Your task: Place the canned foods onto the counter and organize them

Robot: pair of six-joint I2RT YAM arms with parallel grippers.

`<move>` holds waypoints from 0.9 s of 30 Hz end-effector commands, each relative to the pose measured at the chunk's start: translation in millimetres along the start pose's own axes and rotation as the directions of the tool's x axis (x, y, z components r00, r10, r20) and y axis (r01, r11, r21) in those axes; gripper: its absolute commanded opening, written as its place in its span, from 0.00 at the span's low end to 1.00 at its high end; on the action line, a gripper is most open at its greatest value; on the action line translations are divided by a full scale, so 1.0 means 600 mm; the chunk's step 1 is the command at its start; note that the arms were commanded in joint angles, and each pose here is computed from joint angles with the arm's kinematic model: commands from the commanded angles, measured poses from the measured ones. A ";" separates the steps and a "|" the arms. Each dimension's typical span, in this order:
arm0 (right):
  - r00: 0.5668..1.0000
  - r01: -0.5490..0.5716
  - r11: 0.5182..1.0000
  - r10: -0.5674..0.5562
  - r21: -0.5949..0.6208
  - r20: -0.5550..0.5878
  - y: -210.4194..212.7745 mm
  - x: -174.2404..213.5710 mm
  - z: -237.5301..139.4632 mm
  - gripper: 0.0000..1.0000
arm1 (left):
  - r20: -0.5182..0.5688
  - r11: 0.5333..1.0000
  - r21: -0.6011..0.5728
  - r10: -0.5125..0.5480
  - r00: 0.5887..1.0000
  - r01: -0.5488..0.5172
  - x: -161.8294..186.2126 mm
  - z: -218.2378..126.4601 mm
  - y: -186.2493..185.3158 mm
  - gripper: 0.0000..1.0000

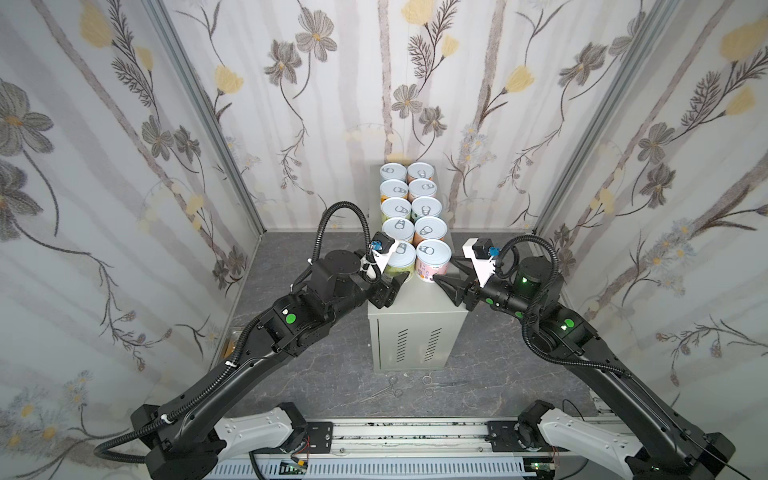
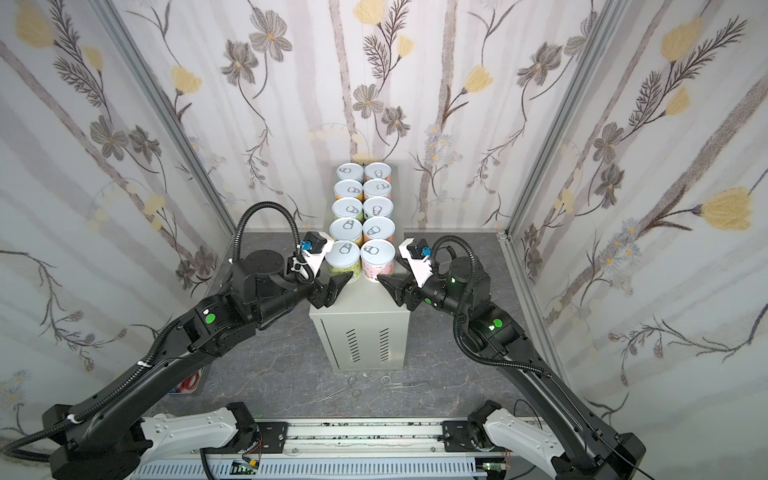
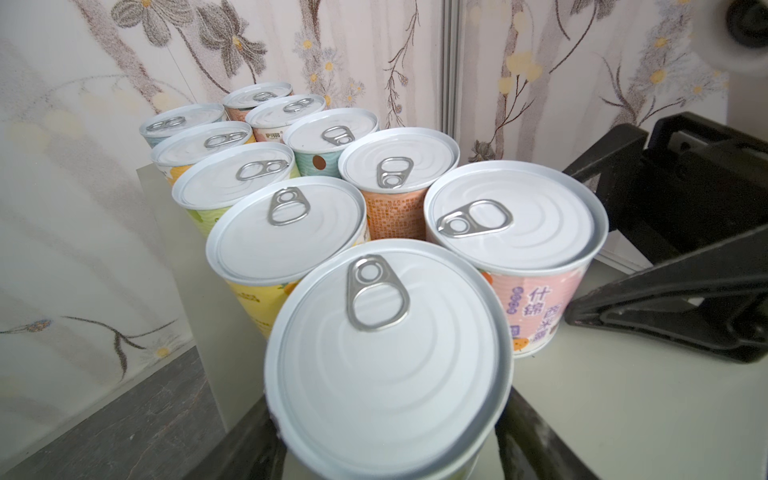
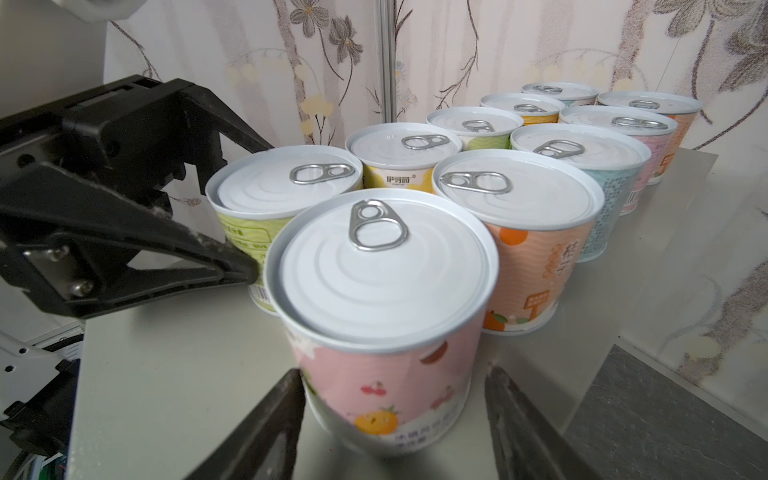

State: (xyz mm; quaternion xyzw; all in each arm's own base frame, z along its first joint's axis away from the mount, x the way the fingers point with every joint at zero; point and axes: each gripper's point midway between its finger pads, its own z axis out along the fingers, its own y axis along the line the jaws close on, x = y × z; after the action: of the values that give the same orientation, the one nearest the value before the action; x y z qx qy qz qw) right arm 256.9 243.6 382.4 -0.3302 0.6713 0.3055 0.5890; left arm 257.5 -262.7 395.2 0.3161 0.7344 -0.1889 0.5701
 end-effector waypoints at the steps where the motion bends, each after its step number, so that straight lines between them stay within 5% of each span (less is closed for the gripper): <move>1: 1.000 0.024 1.000 -0.025 0.013 0.019 -0.003 -0.006 -0.001 0.69 | 0.042 1.000 0.003 0.008 0.999 -0.008 -0.021 -0.002 0.000 0.74; 17: 1.000 0.024 1.000 -0.025 0.019 0.010 -0.006 0.001 0.002 0.68 | 0.036 1.000 -0.007 0.004 0.999 -0.004 -0.019 0.001 0.004 0.75; 27: 0.999 0.029 1.000 -0.029 0.002 0.015 -0.001 -0.004 0.002 0.71 | 0.047 0.999 -0.032 0.005 0.999 -0.004 -0.021 -0.006 0.012 0.84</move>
State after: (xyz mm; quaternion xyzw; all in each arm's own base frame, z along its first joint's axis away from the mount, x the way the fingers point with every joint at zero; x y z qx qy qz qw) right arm 258.0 243.9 383.3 -0.3316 0.6658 0.3038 0.5953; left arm 258.6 -260.5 398.9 0.3114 0.7335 -0.1863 0.5748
